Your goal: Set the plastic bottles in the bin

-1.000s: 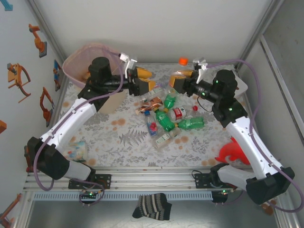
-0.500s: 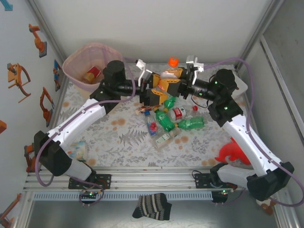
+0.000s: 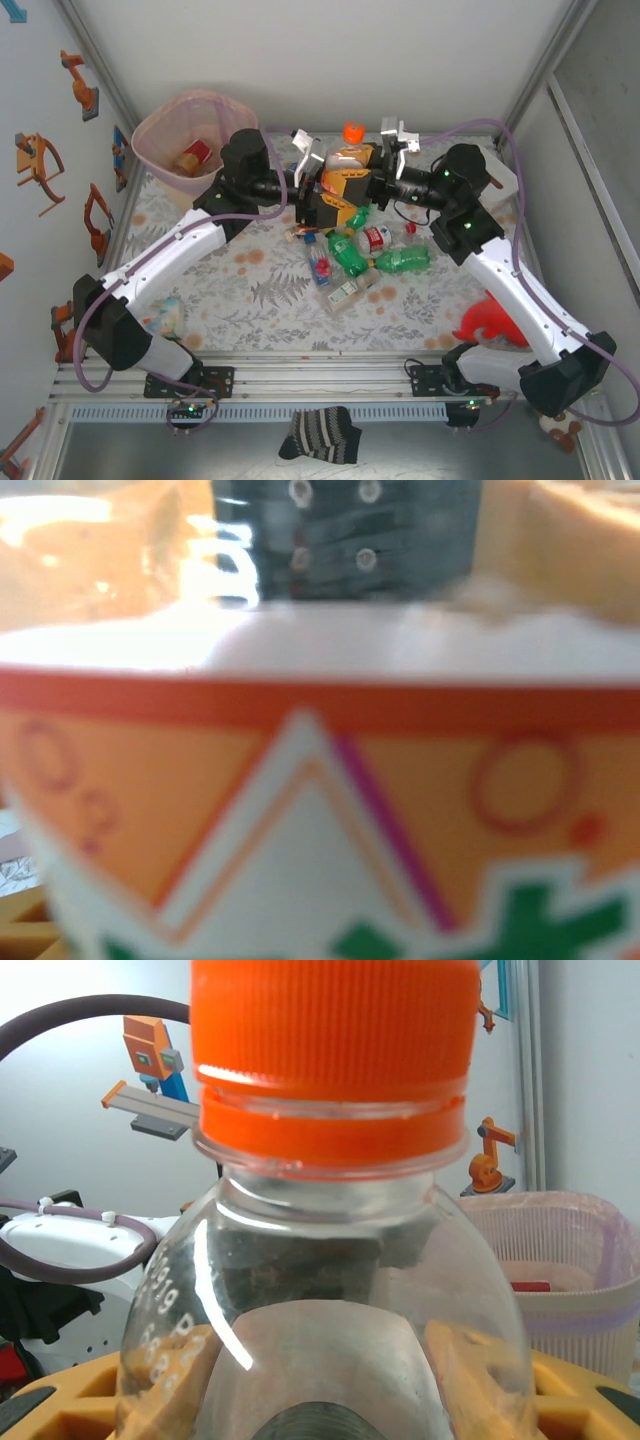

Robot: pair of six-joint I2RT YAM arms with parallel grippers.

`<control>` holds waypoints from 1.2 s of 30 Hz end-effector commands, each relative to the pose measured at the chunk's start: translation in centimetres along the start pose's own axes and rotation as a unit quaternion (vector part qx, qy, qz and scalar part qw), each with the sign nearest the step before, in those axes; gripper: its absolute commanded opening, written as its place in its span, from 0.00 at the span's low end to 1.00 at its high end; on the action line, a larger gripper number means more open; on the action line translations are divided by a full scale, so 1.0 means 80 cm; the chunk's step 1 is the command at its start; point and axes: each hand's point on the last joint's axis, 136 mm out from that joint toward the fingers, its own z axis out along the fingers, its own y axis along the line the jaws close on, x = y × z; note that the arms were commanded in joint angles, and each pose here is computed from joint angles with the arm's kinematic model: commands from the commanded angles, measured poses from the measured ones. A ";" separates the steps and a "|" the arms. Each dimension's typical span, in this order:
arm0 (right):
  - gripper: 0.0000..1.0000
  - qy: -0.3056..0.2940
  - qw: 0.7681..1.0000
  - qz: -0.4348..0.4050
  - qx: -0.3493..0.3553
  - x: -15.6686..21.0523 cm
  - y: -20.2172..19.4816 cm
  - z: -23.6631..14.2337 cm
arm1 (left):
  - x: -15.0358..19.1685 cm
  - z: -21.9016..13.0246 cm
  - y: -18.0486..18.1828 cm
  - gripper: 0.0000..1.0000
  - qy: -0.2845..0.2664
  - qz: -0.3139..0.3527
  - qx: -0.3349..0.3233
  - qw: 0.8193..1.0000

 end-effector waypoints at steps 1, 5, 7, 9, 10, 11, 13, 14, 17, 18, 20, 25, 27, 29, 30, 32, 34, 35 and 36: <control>0.32 -0.015 0.999 -0.020 -0.023 -0.020 0.021 -0.001 | -0.030 -0.003 -0.019 0.67 -0.017 0.050 0.013 0.999; 0.32 -0.012 1.000 -0.023 -0.016 -0.018 0.021 -0.002 | -0.030 -0.003 -0.019 0.61 -0.017 0.051 0.013 0.998; 0.32 -0.010 1.000 -0.026 -0.012 -0.017 0.020 -0.003 | -0.029 -0.004 -0.020 0.58 -0.016 0.051 0.012 0.998; 0.32 -0.009 1.000 -0.028 -0.009 -0.016 0.020 -0.005 | -0.030 -0.004 -0.020 0.54 -0.015 0.053 0.012 0.998; 0.32 -0.008 1.000 -0.028 -0.008 -0.015 0.020 -0.005 | -0.030 -0.004 -0.020 0.53 -0.015 0.053 0.010 0.998; 0.32 -0.007 1.000 -0.027 -0.007 -0.015 0.019 -0.004 | -0.029 -0.004 -0.019 0.51 -0.014 0.053 0.009 0.998; 0.32 -0.007 1.000 -0.028 -0.006 -0.015 0.019 -0.005 | -0.029 -0.004 -0.020 0.49 -0.013 0.054 0.009 0.998; 0.32 -0.008 1.000 -0.027 -0.005 -0.015 0.019 -0.005 | -0.030 -0.005 -0.019 0.48 -0.013 0.055 0.008 0.998; 0.39 -0.009 1.000 -0.028 0.002 -0.016 0.018 -0.007 | -0.031 -0.007 -0.021 0.47 -0.011 0.057 0.005 0.998; 0.49 -0.010 1.000 -0.029 0.007 -0.017 0.017 -0.008 | -0.031 -0.007 -0.021 0.47 -0.011 0.057 0.004 0.998; 0.63 -0.011 0.999 -0.029 0.022 -0.018 0.014 -0.011 | -0.030 -0.010 -0.021 0.47 -0.009 0.058 0.001 0.998; 0.76 -0.018 0.996 -0.041 0.071 -0.020 0.008 -0.026 | -0.031 -0.022 -0.016 0.46 -0.008 0.056 -0.016 0.998; 0.77 -0.019 0.994 -0.049 0.093 -0.021 0.007 -0.035 | -0.033 -0.031 -0.013 0.46 -0.009 0.056 -0.027 0.998; 0.77 -0.018 0.992 -0.056 0.116 -0.021 0.006 -0.044 | -0.036 -0.044 -0.005 0.46 -0.011 0.053 -0.045 0.998; 0.77 -0.017 0.990 -0.058 0.127 -0.021 0.004 -0.048 | -0.037 -0.052 0.003 0.45 -0.011 0.049 -0.061 0.997; 0.77 -0.012 0.988 -0.062 0.139 -0.019 0.005 -0.054 | -0.040 -0.073 0.019 0.46 -0.013 0.043 -0.101 0.994; 0.77 -0.004 0.987 -0.062 0.149 -0.016 0.003 -0.057 | -0.042 -0.097 0.039 0.46 -0.012 0.036 -0.150 0.988; 0.77 -0.001 0.986 -0.062 0.153 -0.014 0.003 -0.059 | -0.045 -0.112 0.050 0.46 -0.013 0.033 -0.181 0.983; 0.77 0.001 0.986 -0.060 0.158 -0.013 0.002 -0.061 | -0.046 -0.129 0.063 0.46 -0.011 0.026 -0.216 0.976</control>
